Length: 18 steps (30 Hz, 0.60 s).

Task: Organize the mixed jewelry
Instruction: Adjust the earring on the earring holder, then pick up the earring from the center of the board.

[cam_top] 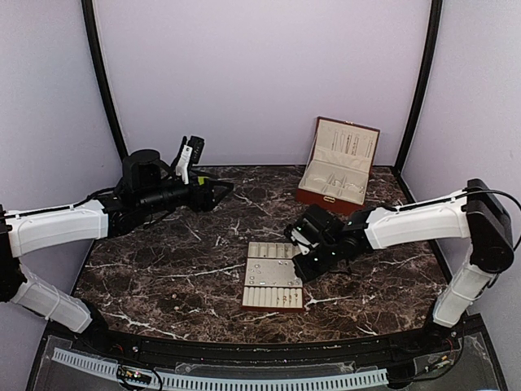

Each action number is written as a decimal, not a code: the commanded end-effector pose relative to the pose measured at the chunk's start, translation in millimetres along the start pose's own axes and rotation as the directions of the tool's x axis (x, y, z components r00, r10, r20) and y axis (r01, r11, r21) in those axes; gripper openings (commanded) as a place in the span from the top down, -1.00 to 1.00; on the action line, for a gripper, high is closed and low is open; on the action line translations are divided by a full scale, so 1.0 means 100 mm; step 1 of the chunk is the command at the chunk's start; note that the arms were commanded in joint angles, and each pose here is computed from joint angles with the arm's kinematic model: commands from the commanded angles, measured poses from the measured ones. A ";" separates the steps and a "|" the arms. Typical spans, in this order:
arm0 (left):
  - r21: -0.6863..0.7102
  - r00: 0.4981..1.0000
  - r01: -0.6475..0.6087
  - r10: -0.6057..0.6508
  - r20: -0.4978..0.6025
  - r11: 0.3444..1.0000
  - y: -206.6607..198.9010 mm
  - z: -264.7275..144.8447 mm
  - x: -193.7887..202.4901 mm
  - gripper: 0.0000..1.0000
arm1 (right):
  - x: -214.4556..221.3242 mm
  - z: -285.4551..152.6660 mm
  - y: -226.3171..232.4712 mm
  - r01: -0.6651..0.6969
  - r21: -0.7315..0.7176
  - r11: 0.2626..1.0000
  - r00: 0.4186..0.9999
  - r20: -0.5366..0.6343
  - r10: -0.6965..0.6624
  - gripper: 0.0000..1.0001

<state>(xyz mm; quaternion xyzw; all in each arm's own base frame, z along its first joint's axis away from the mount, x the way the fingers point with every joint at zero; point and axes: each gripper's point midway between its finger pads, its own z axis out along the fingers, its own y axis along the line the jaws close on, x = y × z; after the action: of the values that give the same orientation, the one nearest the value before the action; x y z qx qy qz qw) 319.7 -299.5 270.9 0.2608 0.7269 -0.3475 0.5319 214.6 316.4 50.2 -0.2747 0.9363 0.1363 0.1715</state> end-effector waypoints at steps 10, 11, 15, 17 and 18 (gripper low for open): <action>-0.198 0.988 0.132 -0.144 -0.046 0.971 0.34 -0.25 0.36 -0.42 | -0.65 -0.71 -0.26 -0.141 -0.010 0.990 0.903 0.408 0.133 0.57; -0.235 0.980 0.176 -0.192 -0.048 0.956 0.43 -0.31 0.42 -0.45 | -0.67 -0.74 -0.30 -0.154 -0.018 0.988 0.892 0.427 0.147 0.54; -0.384 0.929 0.306 -0.361 -0.079 0.871 0.76 -0.65 0.75 -0.44 | -0.73 -0.84 -0.41 -0.175 -0.067 0.982 0.846 0.500 0.185 0.35; -0.450 0.913 0.311 -0.395 -0.104 0.837 0.82 -0.83 0.91 -0.43 | -0.75 -0.88 -0.46 -0.184 -0.093 0.979 0.823 0.530 0.205 0.25; -0.495 0.901 0.305 -0.415 -0.128 0.814 0.85 -0.94 1.01 -0.43 | -0.78 -0.92 -0.48 -0.190 -0.114 0.975 0.806 0.548 0.221 0.23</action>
<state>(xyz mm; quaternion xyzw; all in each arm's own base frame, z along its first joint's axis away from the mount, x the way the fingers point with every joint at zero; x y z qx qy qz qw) 319.0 -214.3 207.0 0.0963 0.8311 -0.2801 0.4707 264.5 280.7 127.8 -0.1568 0.8981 0.2034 0.3569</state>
